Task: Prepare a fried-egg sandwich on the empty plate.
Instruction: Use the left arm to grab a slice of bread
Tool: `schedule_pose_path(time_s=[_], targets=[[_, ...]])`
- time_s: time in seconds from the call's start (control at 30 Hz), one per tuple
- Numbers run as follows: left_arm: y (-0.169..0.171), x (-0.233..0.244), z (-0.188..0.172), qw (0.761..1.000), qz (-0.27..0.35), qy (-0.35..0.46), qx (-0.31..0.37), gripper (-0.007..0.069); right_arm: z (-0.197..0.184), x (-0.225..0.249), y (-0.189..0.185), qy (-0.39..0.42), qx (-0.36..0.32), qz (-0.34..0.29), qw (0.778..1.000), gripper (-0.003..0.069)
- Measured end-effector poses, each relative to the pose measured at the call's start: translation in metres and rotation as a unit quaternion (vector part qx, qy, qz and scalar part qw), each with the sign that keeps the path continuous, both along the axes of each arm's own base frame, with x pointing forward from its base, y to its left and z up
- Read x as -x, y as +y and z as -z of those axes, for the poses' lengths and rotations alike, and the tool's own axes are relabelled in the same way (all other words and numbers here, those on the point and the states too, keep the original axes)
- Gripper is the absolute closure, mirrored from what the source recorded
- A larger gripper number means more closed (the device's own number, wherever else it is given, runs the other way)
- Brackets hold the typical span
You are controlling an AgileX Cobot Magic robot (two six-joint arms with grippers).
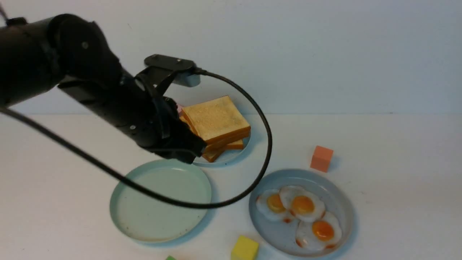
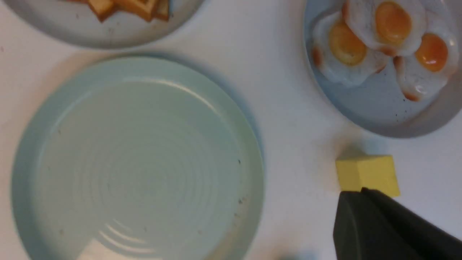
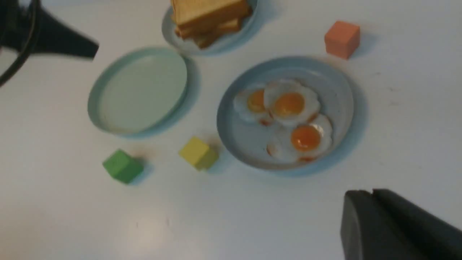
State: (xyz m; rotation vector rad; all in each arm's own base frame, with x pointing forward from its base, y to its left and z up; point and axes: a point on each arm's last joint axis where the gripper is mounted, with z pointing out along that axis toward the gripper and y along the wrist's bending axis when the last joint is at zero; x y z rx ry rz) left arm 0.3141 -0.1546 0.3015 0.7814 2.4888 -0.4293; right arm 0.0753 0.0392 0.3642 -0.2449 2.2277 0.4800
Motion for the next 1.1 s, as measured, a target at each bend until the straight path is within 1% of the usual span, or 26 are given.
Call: schedule_pose_path(time_s=[0.07, 0.2, 0.23, 0.27, 0.3, 0.33, 0.37, 0.4, 0.43, 0.47, 0.5, 0.53, 0.57, 0.6, 0.63, 0.7, 0.77, 0.83, 0.93, 1.0, 1.03, 1.1], targets=[[-0.009, -0.022, 0.002, 1.000, 0.023, -0.011, -0.012, 0.0638, -0.014, -0.007, 0.008, 0.016, 0.036, -0.063, 0.997, 0.0641], [-0.022, -0.061, 0.013, 0.998, 0.048, -0.020, -0.042, 0.0638, -0.025, -0.009, 0.026, 0.015, 0.066, -0.158, 0.985, 0.0646], [-0.025, -0.070, 0.018, 0.997, 0.053, -0.024, -0.051, 0.0638, -0.027, -0.008, 0.029, 0.011, 0.070, -0.178, 0.981, 0.0646], [-0.025, -0.072, 0.019, 0.997, 0.054, -0.025, -0.052, 0.0638, -0.027, -0.008, 0.030, 0.010, 0.071, -0.182, 0.981, 0.0646], [-0.029, -0.087, 0.027, 0.994, 0.069, -0.037, -0.070, 0.0631, -0.028, -0.006, 0.035, -0.001, 0.074, -0.210, 0.975, 0.0645], [-0.030, -0.090, 0.029, 0.994, 0.070, -0.038, -0.073, 0.0627, -0.029, -0.006, 0.037, -0.004, 0.074, -0.216, 0.974, 0.0645], [-0.032, -0.103, 0.038, 0.990, 0.089, -0.053, -0.096, 0.0599, -0.030, -0.004, 0.040, -0.017, 0.072, -0.233, 0.970, 0.0645], [-0.034, -0.110, 0.043, 0.987, 0.099, -0.062, -0.109, 0.0571, -0.031, -0.004, 0.042, -0.025, 0.070, -0.238, 0.968, 0.0645], [-0.034, -0.111, 0.044, 0.987, 0.099, -0.063, -0.111, 0.0565, -0.031, -0.004, 0.042, -0.027, 0.070, -0.239, 0.968, 0.0644], [-0.036, -0.121, 0.052, 0.982, 0.112, -0.078, -0.127, 0.0498, -0.033, -0.005, 0.043, -0.040, 0.067, -0.241, 0.967, 0.0642], [-0.036, -0.121, 0.052, 0.982, 0.113, -0.080, -0.127, 0.0498, -0.033, -0.004, 0.044, -0.040, 0.066, -0.242, 0.967, 0.0642], [-0.038, -0.128, 0.061, 0.979, 0.119, -0.092, -0.133, 0.0417, -0.034, -0.005, 0.044, -0.046, 0.065, -0.240, 0.967, 0.0641], [-0.038, -0.129, 0.061, 0.979, 0.120, -0.094, -0.134, 0.0408, -0.034, -0.006, 0.044, -0.047, 0.065, -0.240, 0.968, 0.0641], [-0.040, -0.133, 0.067, 0.978, 0.121, -0.106, -0.135, 0.0333, -0.034, -0.006, 0.044, -0.050, 0.067, -0.238, 0.968, 0.0641], [-0.040, -0.135, 0.070, 0.977, 0.121, -0.109, -0.135, 0.0288, -0.034, -0.007, 0.044, -0.052, 0.070, -0.236, 0.968, 0.0641], [-0.041, -0.137, 0.073, 0.977, 0.120, -0.115, -0.134, 0.0212, -0.034, -0.007, 0.043, -0.054, 0.075, -0.234, 0.968, 0.0638], [-0.042, -0.138, 0.073, 0.978, 0.118, -0.115, -0.130, 0.0160, -0.034, -0.007, 0.043, -0.054, 0.074, -0.234, 0.968, 0.0637], [-0.042, -0.138, 0.074, 0.978, 0.118, -0.117, -0.127, 0.0137, -0.034, -0.008, 0.043, -0.055, 0.074, -0.234, 0.968, 0.0634], [-0.043, -0.141, 0.079, 0.977, 0.116, -0.122, -0.128, 0.0130, -0.035, -0.008, 0.043, -0.061, 0.071, -0.232, 0.968, 0.0633], [-0.043, -0.147, 0.093, 0.975, 0.118, -0.126, -0.139, 0.0141, -0.036, -0.009, 0.044, -0.067, 0.068, -0.229, 0.969, 0.0629], [-0.043, -0.147, 0.094, 0.975, 0.118, -0.126, -0.140, 0.0142, -0.036, -0.009, 0.044, -0.068, 0.067, -0.229, 0.969, 0.0629], [-0.043, -0.149, 0.098, 0.974, 0.118, -0.130, -0.145, 0.0173, -0.036, -0.010, 0.044, -0.068, 0.068, -0.229, 0.969, 0.0628]])
